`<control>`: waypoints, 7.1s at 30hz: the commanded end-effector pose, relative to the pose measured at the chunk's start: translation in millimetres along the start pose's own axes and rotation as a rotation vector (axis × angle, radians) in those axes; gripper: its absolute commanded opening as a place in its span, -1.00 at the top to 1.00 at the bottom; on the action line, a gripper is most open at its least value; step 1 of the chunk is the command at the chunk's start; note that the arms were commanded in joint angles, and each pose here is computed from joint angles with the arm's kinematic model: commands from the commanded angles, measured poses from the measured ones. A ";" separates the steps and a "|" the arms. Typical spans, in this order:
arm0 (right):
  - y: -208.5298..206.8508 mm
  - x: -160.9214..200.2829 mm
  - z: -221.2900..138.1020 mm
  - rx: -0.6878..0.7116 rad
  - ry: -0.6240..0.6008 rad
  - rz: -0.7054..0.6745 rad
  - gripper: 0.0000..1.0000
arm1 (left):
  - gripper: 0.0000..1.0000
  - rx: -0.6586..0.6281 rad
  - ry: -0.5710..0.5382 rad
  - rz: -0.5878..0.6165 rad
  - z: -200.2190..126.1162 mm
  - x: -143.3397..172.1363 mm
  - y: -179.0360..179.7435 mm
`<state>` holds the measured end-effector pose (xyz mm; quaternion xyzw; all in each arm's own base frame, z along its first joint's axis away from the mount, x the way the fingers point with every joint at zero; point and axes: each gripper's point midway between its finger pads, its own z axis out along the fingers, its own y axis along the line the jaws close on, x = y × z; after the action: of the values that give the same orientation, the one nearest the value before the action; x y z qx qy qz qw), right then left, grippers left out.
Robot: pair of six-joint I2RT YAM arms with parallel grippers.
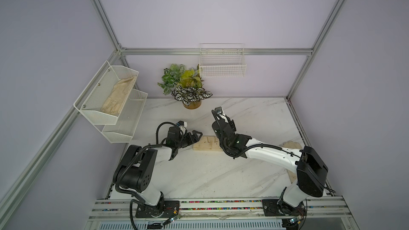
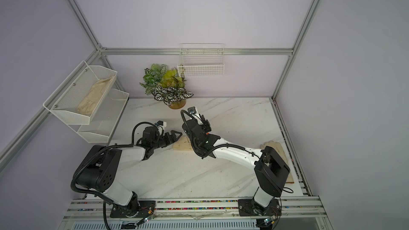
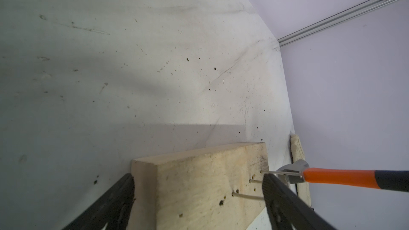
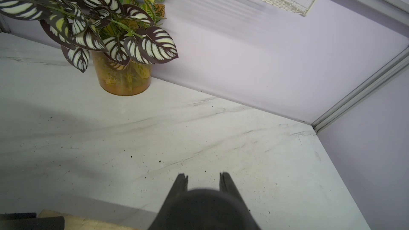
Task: Use a claw hammer to pull out a nail
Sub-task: Remove the nail from the mounting plate.
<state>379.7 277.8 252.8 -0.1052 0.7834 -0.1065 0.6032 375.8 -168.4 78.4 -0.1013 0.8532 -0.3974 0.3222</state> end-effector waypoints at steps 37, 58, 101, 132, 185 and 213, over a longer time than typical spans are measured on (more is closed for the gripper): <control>-0.1 -39.1 5.8 0.089 -0.096 0.027 1.00 | -0.72 0.103 0.009 -0.004 3.4 -3.5 -17.0; 0.7 -43.8 12.3 0.129 -0.105 0.040 1.00 | -0.64 0.099 0.044 0.005 -0.3 8.2 -13.9; -37.4 -12.0 39.7 -0.079 -0.087 0.428 1.00 | -0.29 0.034 0.231 -0.018 9.4 53.7 12.1; -91.2 77.2 54.3 -0.151 -0.077 0.890 1.00 | -0.24 -0.021 0.299 -0.041 15.7 67.9 30.8; -152.2 205.0 59.5 -0.017 -0.065 1.315 1.00 | -0.21 -0.041 0.337 -0.071 24.4 78.4 43.9; -175.0 119.3 68.3 -0.049 -0.120 1.122 1.00 | -0.55 0.039 0.207 0.042 5.6 29.7 -5.1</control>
<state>417.5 58.9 171.5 0.3546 0.6373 0.2809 0.6239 364.3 -185.9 52.2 -0.0471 0.8735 -0.4175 0.2460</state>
